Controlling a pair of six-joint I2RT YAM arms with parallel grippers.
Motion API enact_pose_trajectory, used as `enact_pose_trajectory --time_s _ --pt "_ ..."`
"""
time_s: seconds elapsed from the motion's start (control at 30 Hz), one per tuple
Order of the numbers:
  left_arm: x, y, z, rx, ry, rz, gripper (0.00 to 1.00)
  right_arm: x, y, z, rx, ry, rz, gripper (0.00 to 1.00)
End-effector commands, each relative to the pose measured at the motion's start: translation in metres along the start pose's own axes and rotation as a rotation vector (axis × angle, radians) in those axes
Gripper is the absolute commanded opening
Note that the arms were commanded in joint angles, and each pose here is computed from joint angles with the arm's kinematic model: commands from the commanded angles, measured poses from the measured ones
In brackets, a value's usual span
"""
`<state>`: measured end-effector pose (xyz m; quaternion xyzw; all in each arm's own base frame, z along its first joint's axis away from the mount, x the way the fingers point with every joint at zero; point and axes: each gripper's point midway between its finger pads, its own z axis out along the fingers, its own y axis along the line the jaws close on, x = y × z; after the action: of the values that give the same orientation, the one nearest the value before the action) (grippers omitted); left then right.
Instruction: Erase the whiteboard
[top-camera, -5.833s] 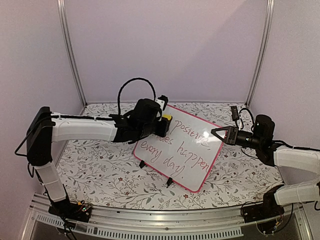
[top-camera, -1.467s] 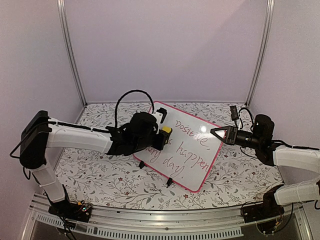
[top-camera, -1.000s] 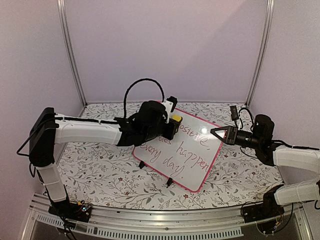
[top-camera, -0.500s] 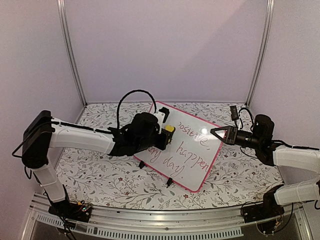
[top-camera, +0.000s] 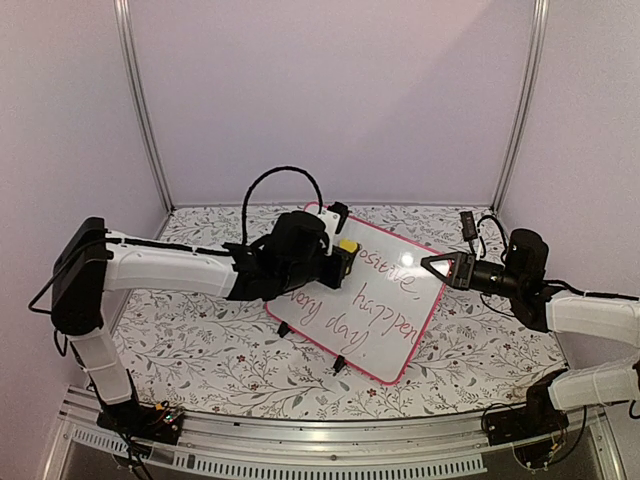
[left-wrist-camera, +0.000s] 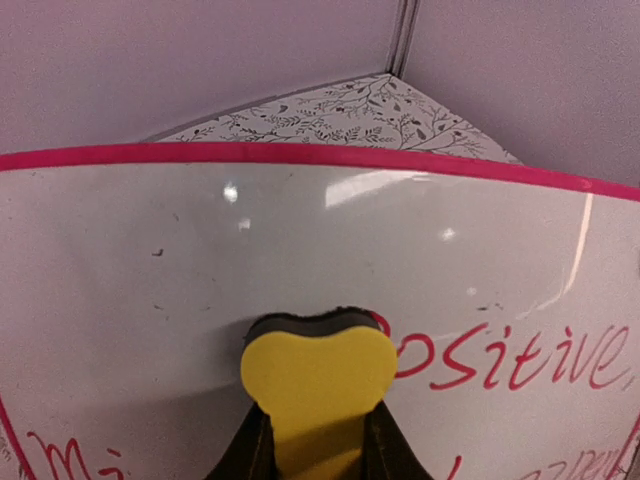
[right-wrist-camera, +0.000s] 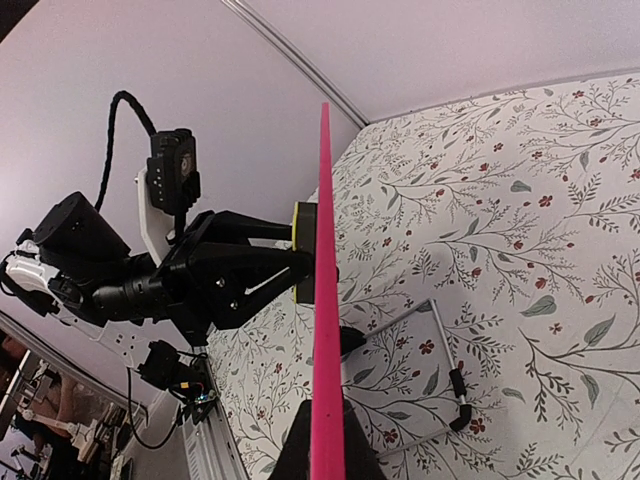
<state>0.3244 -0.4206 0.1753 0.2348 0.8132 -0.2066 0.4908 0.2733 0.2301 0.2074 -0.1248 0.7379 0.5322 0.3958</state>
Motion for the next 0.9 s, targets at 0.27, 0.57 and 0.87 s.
enact_pose_trajectory --time_s 0.27,0.57,0.87 --pt "0.012 -0.022 0.013 0.046 0.044 0.046 0.00 0.028 0.017 0.005 -0.091 0.118 -0.029 0.00" --pt "0.058 0.000 -0.003 -0.012 0.115 0.021 0.00 0.028 0.017 0.006 -0.092 0.119 -0.027 0.00" --pt "0.050 0.021 -0.016 -0.082 0.100 0.011 0.00 0.027 0.018 0.007 -0.096 0.122 -0.027 0.00"
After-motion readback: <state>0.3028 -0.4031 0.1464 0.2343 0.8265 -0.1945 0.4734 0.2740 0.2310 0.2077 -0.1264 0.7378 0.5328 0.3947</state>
